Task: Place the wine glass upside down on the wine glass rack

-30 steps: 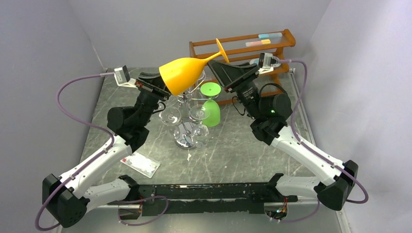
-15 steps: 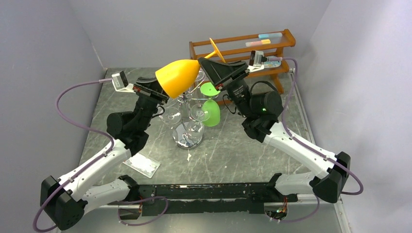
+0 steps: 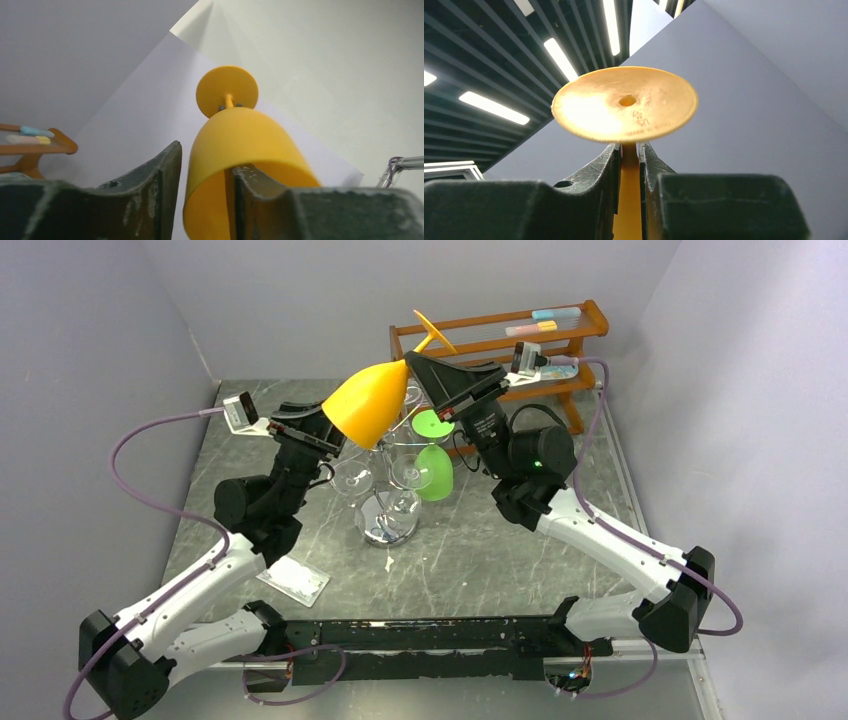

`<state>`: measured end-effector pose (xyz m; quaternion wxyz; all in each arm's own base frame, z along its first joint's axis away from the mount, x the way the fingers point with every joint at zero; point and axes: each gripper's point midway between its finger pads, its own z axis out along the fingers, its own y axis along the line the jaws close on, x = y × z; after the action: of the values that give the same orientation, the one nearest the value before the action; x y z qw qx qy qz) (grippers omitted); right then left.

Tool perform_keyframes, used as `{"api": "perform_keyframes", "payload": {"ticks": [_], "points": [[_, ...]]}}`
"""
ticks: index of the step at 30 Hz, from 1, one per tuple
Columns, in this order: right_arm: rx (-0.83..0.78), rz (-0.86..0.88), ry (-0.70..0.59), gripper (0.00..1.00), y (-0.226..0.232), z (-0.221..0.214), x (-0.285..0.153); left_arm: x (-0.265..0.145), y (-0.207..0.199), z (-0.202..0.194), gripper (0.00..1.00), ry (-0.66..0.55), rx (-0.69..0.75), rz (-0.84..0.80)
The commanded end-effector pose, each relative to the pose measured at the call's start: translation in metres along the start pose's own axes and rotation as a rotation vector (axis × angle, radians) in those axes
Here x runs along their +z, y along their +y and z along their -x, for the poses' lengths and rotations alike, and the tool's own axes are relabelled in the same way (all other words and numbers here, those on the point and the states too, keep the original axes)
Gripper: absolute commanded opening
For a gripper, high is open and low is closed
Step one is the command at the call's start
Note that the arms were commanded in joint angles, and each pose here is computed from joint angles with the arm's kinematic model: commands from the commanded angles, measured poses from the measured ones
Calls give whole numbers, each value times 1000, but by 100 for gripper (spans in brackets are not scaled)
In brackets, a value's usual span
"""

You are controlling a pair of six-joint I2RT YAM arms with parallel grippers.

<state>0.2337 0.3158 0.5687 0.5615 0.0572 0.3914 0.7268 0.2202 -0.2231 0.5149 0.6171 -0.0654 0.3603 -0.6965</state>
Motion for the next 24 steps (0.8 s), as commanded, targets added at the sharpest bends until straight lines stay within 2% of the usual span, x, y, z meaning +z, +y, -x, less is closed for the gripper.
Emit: {"api": "perform_keyframes", "payload": {"ticks": [1, 5, 15, 18, 21, 24], "points": [[-63, 49, -94, 0, 22, 25, 3, -4, -15, 3, 48, 12, 12, -22], [-130, 39, -151, 0, 30, 44, 0, -5, -15, 4, 62, 40, 40, 19], [-340, -28, -255, 0, 34, 78, -11, -19, -18, 8, 82, 97, 95, 99], [-442, -6, -244, 0, 40, 81, -14, -14, -38, 14, 96, 130, 174, 63], [-566, 13, -219, 0, 48, 83, -13, -9, -53, 18, 97, 179, 247, 49], [-718, 15, -180, 0, 51, 82, -7, -5, -74, 24, 97, 199, 254, 17]]}}
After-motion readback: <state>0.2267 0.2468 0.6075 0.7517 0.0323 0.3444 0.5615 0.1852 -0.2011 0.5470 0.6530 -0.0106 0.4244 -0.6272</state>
